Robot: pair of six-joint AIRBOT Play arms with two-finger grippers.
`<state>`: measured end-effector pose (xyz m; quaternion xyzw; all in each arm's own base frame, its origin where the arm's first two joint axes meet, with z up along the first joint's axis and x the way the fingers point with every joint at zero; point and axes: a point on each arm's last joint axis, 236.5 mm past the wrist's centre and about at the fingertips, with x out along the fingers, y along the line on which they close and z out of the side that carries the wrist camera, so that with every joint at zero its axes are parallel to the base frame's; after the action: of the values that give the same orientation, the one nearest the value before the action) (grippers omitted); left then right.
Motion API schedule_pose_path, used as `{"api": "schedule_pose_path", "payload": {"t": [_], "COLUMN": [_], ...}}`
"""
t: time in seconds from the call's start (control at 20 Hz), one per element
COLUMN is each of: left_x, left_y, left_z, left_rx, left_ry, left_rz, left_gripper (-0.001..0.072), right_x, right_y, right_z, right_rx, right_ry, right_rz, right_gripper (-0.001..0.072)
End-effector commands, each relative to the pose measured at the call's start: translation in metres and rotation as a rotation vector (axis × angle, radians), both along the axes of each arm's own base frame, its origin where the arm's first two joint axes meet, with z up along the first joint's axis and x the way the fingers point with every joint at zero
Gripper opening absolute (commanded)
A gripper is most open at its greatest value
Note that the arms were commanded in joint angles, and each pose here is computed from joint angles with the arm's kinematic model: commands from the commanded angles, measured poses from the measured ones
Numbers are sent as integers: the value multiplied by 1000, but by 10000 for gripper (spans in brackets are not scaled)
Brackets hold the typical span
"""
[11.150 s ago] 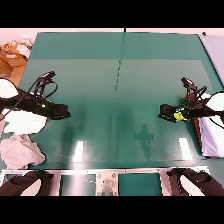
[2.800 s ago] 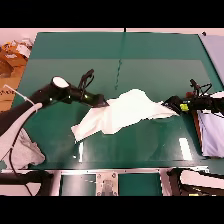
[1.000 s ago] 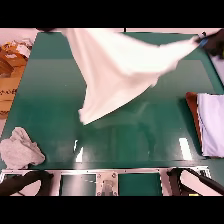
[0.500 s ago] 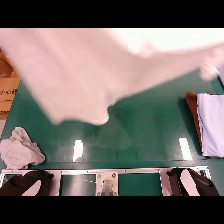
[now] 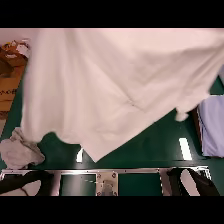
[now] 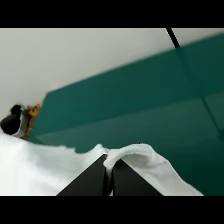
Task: Fold the shirts.
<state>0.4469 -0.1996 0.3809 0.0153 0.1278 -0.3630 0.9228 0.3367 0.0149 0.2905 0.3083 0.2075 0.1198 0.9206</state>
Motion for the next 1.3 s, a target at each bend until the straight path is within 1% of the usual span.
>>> {"api": "schedule_pose_path", "payload": {"t": [0.0, 0.15, 0.25, 0.35, 0.4, 0.45, 0.5, 0.55, 0.6, 0.65, 0.7, 0.75, 0.85, 0.9, 1.05, 1.1, 1.2, 1.25], "left_x": [65, 78, 75, 74, 75, 73, 67, 57, 46, 35, 26, 18, 10, 4, -27, -39, -70, -89], "left_y": [-68, -132, -164, -168, -162, -149, -135, -116, -95, -74, -56, -40, -22, -17, 2, 8, 17, 22], "left_z": [-106, -227, -284, -308, -311, -310, -308, -301, -297, -292, -288, -285, -275, -274, -282, -284, -291, -301], "left_rx": [-151, -99, -74, -76, -76, -71, -66, -54, -50, -56, -45, -39, -46, -20, 153, 188, 188, 165], "left_ry": [218, 416, 502, 575, 613, 655, 706, 755, 823, 906, 949, 987, 1032, 1041, 1060, 1061, 1063, 1070], "left_rz": [-187, -278, -310, -289, -264, -251, -256, -276, -284, -280, -293, -296, -280, -268, -176, -148, -83, -35], "left_gripper": [24, 24, 24, 28, 249, 553, 592, 592, 590, 408, 79, 23, 21, 21, 21, 21, 21, 21], "right_x": [11, 5, 10, 25, 36, 47, 56, 62, 64, 64, 61, 58, 49, 42, 31, 31, 31, 31], "right_y": [-14, -16, -20, -26, -32, -40, -52, -67, -83, -100, -117, -132, -154, -156, -151, -150, -144, -141], "right_z": [-170, -287, -324, -335, -333, -324, -311, -295, -281, -268, -259, -254, -259, -268, -297, -307, -323, -330], "right_rx": [143, 229, 252, 256, 243, 235, 210, 169, 124, 88, 77, 80, 75, 84, 129, 147, 170, 180], "right_ry": [310, 503, 562, 578, 567, 545, 516, 489, 471, 461, 462, 468, 492, 524, 613, 634, 669, 685], "right_rz": [-45, -87, -86, -72, -66, -67, -65, -62, -60, -66, -86, -122, -171, -162, -120, -114, -95, -87], "right_gripper": [13, 13, 13, 14, 33, 174, 346, 371, 372, 372, 372, 370, 370, 370, 370, 370, 368, 334]}}
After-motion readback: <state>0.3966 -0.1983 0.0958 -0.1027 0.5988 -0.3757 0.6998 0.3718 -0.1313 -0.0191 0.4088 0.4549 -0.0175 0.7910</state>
